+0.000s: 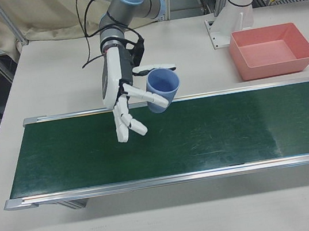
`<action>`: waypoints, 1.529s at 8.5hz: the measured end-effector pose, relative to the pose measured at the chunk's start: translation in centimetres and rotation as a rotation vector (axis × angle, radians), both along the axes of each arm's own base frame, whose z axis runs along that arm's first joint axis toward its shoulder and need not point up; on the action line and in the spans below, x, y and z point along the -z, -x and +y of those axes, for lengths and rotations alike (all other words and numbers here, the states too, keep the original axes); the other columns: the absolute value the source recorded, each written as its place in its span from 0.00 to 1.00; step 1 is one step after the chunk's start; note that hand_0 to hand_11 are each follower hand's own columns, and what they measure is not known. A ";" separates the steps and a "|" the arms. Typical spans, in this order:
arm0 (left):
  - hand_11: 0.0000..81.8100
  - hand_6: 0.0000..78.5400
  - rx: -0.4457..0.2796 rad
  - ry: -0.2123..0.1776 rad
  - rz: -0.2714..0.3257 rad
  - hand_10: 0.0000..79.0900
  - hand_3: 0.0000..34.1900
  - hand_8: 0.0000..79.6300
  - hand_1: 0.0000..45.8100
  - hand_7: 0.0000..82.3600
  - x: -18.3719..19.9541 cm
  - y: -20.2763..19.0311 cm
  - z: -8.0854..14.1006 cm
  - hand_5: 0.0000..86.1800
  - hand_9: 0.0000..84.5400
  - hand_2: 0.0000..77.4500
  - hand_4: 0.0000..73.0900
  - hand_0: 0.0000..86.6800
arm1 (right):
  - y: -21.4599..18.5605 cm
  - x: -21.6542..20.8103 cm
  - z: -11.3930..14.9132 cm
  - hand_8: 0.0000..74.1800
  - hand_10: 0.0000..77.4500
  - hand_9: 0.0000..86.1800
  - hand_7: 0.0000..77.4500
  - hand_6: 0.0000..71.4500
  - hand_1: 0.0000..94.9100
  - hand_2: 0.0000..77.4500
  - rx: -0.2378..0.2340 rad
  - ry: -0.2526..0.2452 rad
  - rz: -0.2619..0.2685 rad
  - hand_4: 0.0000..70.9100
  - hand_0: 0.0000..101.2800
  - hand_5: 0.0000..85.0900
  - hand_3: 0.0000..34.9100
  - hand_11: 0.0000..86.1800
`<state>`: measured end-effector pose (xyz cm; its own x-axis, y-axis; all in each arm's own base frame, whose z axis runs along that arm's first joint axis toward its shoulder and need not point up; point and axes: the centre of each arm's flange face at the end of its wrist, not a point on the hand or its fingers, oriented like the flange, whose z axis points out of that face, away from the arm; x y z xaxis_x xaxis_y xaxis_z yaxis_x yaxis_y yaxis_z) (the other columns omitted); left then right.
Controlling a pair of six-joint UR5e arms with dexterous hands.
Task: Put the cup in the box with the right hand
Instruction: 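Lift the blue cup off the belt and carry it toward the pink tray, then lower the cup into the pink tray and open the right hand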
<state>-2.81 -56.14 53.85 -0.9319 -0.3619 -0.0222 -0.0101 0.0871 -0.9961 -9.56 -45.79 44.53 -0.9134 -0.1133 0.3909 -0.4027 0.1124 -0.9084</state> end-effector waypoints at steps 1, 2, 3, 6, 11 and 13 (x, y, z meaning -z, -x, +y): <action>0.00 0.00 0.000 0.000 0.000 0.00 0.00 0.00 0.01 0.00 0.0 0.0 0.0 0.00 0.00 0.01 0.00 0.00 | -0.3 3.4 1.8 0.03 0.05 0.08 0.37 0.11 0.08 0.13 0.014 -0.040 0.003 0.71 0.51 0.01 0.00 0.06; 0.00 0.00 0.000 0.000 0.000 0.00 0.00 0.00 0.01 0.00 0.0 0.0 0.0 0.00 0.00 0.00 0.00 0.00 | -0.1 7.6 4.3 0.04 0.05 0.09 0.37 0.11 0.08 0.13 0.040 -0.102 0.030 0.71 0.53 0.01 0.00 0.06; 0.00 0.00 0.000 0.000 0.000 0.00 0.00 0.00 0.01 0.00 0.0 0.0 0.0 0.00 0.01 0.01 0.00 0.00 | 1.0 11.5 6.5 0.03 0.04 0.09 0.37 0.11 0.08 0.13 0.074 -0.169 0.058 0.71 0.51 0.01 0.00 0.06; 0.00 0.00 0.000 0.000 0.000 0.00 0.00 0.00 0.01 0.00 0.0 0.0 0.0 0.00 0.00 0.01 0.00 0.00 | 9.8 17.4 11.6 0.05 0.05 0.11 0.42 0.11 0.08 0.14 0.233 -0.282 0.082 0.71 0.58 0.01 0.00 0.06; 0.00 0.00 0.000 0.000 0.000 0.00 0.00 0.00 0.01 0.00 0.0 0.0 0.0 0.00 0.00 0.01 0.00 0.00 | 28.1 19.0 20.6 0.05 0.08 0.11 0.42 0.11 0.11 0.03 0.381 -0.329 0.113 0.72 0.56 0.05 0.00 0.11; 0.00 0.00 0.000 0.001 0.000 0.00 0.00 0.00 0.01 0.00 0.0 0.0 0.0 0.00 0.00 0.01 0.00 0.00 | 35.6 16.2 22.3 0.05 0.08 0.11 0.40 0.11 0.07 0.02 0.396 -0.339 0.077 0.72 0.57 0.05 0.00 0.11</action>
